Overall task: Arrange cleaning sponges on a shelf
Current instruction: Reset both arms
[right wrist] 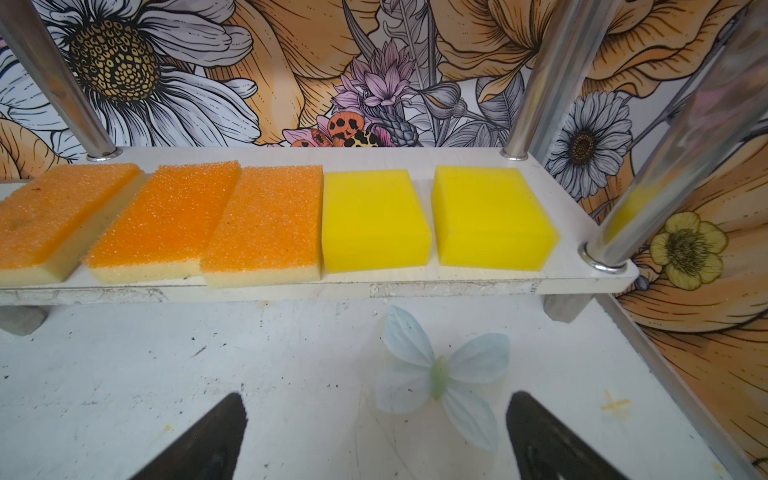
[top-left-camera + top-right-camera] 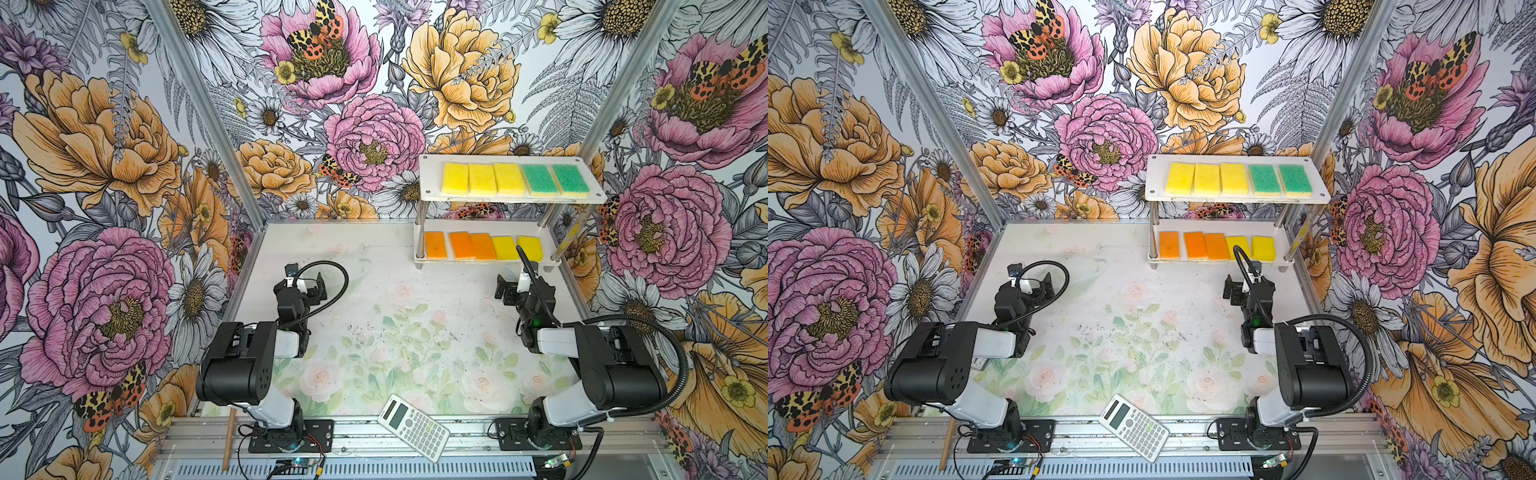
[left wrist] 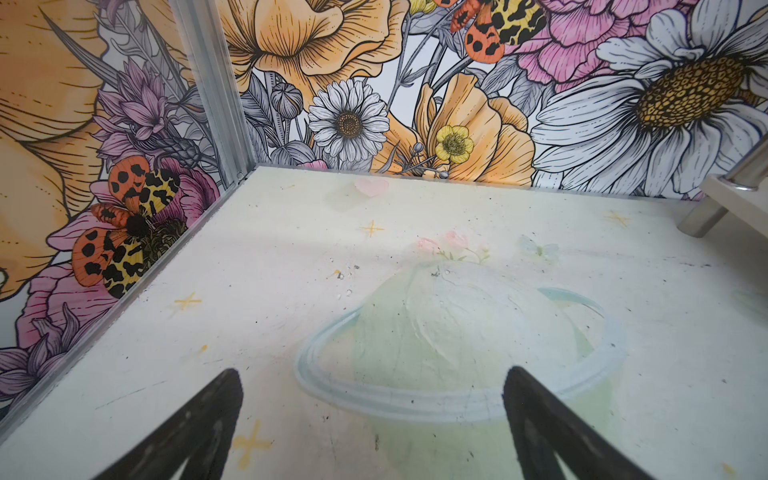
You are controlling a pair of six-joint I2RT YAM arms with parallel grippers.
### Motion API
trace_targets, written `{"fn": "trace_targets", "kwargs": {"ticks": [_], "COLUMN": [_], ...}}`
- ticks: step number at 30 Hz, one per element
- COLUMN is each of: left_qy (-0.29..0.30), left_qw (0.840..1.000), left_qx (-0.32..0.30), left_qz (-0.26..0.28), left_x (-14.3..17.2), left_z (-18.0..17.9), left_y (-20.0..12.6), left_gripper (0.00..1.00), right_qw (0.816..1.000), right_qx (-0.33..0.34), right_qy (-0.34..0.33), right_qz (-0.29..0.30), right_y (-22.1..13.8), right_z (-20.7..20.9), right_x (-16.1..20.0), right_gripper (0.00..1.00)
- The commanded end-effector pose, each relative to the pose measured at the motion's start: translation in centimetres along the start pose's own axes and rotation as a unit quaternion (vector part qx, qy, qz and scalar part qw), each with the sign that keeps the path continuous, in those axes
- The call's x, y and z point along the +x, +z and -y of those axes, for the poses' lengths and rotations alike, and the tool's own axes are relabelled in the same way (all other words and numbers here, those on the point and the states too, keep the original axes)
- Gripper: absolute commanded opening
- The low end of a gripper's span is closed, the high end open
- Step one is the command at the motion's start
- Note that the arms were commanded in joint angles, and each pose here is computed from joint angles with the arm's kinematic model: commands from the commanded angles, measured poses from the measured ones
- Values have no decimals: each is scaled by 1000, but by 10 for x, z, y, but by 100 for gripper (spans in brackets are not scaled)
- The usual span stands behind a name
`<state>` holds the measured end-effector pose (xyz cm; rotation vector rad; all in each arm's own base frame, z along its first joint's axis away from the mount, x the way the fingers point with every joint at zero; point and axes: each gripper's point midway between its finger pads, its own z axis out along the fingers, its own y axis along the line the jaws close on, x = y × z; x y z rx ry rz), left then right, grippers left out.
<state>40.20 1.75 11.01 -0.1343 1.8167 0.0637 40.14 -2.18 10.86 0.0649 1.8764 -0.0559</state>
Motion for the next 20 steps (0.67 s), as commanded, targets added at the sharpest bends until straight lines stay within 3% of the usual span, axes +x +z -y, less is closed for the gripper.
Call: {"fn": "trace_targets", "kwargs": {"ticks": [1, 20], "left_qy": [7, -3], "left_qw": [1000, 1000], "left_qx": [-5, 1], "left_qz": [15, 10], "left_x": [-9, -8], "left_z": [0, -2], "left_y": [-2, 0], "left_gripper": [99, 99], "right_qw": [1000, 1000], "right_qx": [6, 6], "right_qy": [4, 5], "right_qz": [12, 12], "right_y": [1, 1], "right_z": [1, 1], "right_x": [-4, -3], "right_gripper": [100, 100]}}
